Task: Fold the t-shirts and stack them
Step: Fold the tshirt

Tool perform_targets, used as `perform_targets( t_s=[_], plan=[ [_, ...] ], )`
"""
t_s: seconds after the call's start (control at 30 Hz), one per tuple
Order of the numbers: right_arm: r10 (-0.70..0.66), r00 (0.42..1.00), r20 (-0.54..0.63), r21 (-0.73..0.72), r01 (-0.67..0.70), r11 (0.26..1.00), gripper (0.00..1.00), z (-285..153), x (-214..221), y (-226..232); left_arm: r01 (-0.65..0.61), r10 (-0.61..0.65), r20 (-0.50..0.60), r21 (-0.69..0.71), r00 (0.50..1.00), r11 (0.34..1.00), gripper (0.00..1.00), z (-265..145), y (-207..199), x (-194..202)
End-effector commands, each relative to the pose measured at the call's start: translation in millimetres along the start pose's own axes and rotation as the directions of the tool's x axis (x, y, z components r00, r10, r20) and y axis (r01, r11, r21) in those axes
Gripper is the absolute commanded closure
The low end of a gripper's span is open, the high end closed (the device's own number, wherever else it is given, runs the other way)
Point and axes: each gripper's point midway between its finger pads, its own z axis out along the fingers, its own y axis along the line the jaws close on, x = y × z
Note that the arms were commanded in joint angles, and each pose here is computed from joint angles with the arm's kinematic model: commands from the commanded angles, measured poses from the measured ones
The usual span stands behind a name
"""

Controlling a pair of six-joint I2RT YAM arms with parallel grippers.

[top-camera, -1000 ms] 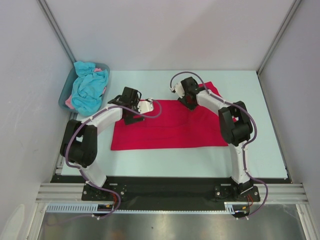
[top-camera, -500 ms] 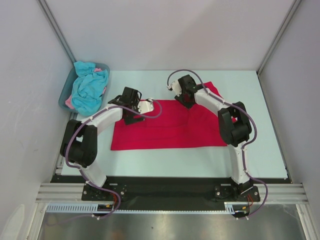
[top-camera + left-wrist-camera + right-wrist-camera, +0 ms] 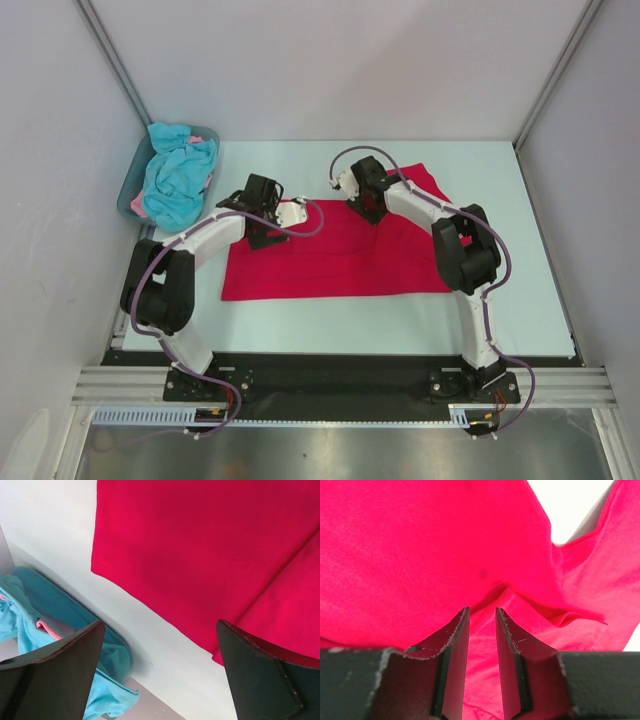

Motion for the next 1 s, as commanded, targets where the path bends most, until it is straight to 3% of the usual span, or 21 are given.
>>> perform_targets(
  t_s=[0.0,0.6,0.97],
  plan=[
    [0.013,0.999,0.037,0.026,-0.014,1.0,0.68,-13.9,-10.3,-7.8,0.015,-0.013,0.039,-0.05,0.999,0.999,0.0,-7.6,17.3,-14.6],
    [0.035,0.999,0.006,0.032,-0.035,0.999,0.72,-1.0,4.8,-16.1,0.014,-0.012,0.041,-0.046,0.999,0.999,0.0,-7.1,15.0,-16.5],
    [0.04,0.999,0.0,0.031,-0.04,0.999,0.8,3.4,6.8,-16.1,0.013,-0.011,0.043,-0.041,0.999,0.999,0.0,-6.4,13.4,-18.4]
  ],
)
